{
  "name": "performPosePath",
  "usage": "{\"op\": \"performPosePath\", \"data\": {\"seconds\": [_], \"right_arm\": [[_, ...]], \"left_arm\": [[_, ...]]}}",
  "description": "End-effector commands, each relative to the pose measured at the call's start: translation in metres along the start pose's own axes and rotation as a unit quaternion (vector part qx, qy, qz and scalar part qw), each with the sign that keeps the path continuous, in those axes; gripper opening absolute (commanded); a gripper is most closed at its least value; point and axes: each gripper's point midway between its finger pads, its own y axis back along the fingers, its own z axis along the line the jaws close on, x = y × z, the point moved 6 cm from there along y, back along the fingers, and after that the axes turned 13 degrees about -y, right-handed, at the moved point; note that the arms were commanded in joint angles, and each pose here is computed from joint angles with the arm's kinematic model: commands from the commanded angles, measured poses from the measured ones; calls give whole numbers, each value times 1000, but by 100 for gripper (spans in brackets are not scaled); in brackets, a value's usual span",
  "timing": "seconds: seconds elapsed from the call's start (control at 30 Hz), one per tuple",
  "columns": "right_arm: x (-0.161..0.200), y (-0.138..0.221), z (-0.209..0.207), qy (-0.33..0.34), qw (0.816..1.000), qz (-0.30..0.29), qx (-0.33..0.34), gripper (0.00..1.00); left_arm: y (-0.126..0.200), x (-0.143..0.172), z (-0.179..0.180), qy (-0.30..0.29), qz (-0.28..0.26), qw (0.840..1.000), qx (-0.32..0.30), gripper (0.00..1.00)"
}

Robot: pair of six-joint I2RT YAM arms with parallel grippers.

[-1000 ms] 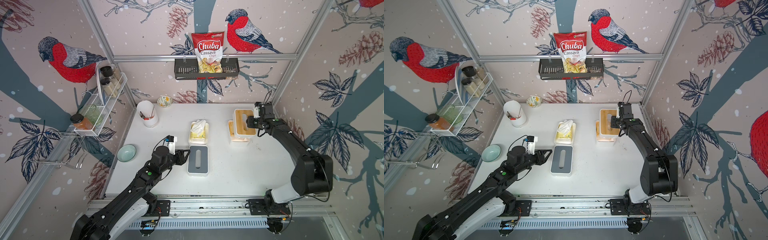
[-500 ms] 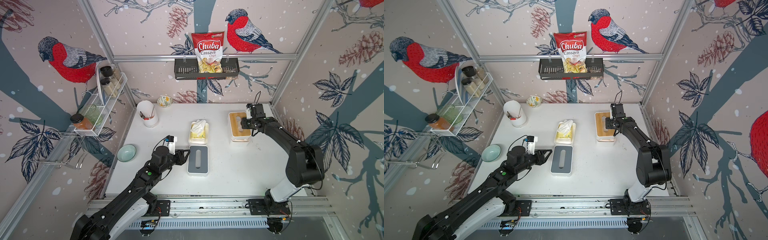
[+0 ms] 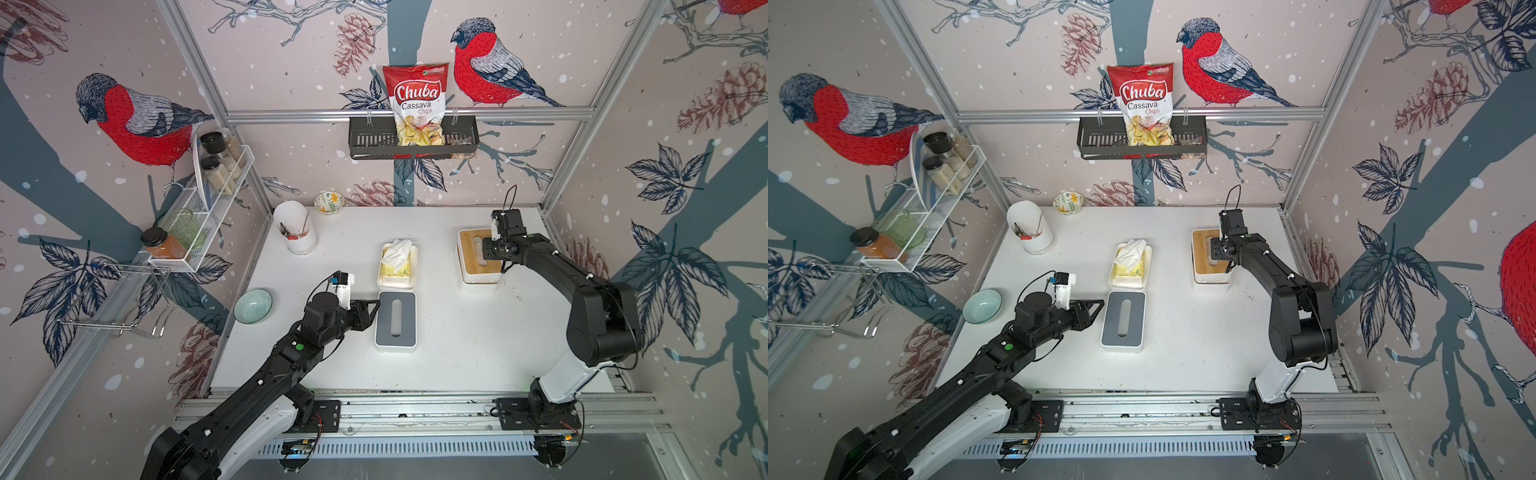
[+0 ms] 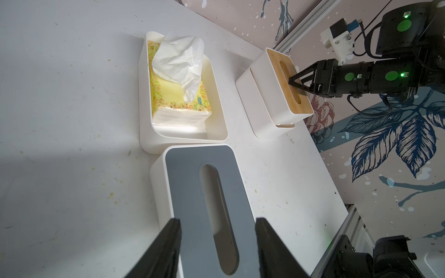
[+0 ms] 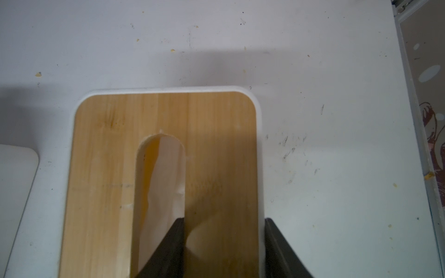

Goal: Put the tissue paper into the tissue box
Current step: Close the box lid on the tissue box, then pick up the box lid from the center of the board.

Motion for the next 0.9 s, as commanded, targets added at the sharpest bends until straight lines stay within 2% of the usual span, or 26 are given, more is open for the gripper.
{"op": "performPosePath", "data": {"seconds": [0.0, 0.33, 0.4, 0.47, 0.53, 0.67, 0.77, 0.87], "right_arm": [[1, 4, 3, 4, 1000, 2, 8, 44], [3, 20, 7, 6, 999, -4, 38, 70], [-1, 33, 10, 4, 999, -17, 39, 84], [-5, 52, 18, 4, 999, -31, 35, 90], [-4, 72, 32, 11, 999, -44, 23, 91], [17, 106, 78, 26, 998, -45, -45, 94], [48, 110, 107, 25, 993, -6, -113, 93], [82, 107, 126, 33, 990, 23, -134, 93]], "left_arm": [[-1, -5, -1, -8, -14, 1000, 4, 53], [-3, -3, 1, -7, -10, 1000, -2, 53], [-3, -3, 1, -7, -9, 1000, -4, 53], [-3, -3, 1, -8, -9, 1000, -6, 53], [-3, -3, 3, -9, -8, 1000, -12, 53], [-5, 0, 9, -11, 3, 999, -34, 53], [-7, 6, 13, -8, 13, 999, -45, 53], [-7, 10, 15, -3, 12, 999, -47, 53]]}}
